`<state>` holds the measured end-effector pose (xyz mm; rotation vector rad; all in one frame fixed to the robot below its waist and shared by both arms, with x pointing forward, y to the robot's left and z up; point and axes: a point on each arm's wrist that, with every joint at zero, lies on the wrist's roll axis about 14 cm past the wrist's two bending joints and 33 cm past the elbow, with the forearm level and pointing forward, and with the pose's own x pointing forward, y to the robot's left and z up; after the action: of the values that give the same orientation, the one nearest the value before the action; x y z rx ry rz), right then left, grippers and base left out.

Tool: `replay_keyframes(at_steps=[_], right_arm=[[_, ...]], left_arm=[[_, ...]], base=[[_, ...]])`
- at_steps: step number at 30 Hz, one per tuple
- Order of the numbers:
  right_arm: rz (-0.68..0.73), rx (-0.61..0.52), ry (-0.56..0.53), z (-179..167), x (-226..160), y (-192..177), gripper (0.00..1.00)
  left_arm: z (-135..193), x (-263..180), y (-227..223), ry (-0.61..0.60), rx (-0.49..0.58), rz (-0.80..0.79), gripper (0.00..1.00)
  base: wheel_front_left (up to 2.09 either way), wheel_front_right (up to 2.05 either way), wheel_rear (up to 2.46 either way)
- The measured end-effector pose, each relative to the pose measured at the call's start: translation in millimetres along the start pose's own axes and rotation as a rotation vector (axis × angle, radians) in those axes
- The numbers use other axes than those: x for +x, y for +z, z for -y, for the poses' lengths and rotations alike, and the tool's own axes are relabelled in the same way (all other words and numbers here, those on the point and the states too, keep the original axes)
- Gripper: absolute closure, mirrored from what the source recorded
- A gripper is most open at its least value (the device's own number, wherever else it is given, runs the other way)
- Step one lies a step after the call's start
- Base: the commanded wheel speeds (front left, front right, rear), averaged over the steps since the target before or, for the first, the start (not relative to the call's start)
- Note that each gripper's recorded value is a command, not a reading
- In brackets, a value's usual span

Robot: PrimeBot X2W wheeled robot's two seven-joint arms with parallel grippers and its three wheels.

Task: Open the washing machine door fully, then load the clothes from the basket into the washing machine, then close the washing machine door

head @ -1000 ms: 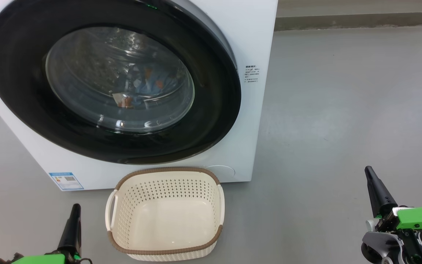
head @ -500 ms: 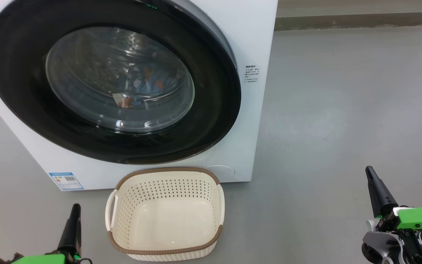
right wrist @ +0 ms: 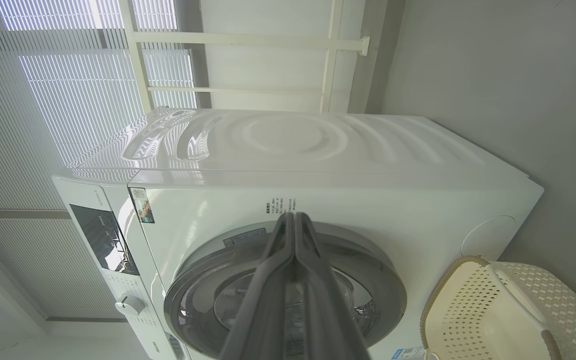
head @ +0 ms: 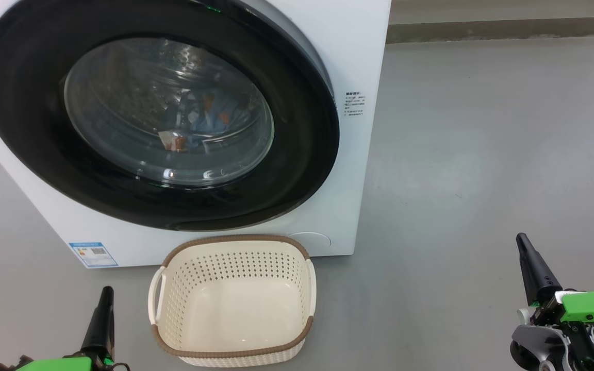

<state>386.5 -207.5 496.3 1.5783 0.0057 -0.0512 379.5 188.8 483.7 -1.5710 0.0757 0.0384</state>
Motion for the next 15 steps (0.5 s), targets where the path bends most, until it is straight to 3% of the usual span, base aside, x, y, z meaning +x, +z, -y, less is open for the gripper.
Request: replay_keyframes(at_steps=[15], right_arm=[[0.001, 0.002, 0.000, 0.1, 0.0, 0.0, 1.00]], left_arm=[[0.0, 0.0, -0.1, 0.000, 0.000, 0.000, 1.00]], base=[[0.00, 0.00, 0.00]])
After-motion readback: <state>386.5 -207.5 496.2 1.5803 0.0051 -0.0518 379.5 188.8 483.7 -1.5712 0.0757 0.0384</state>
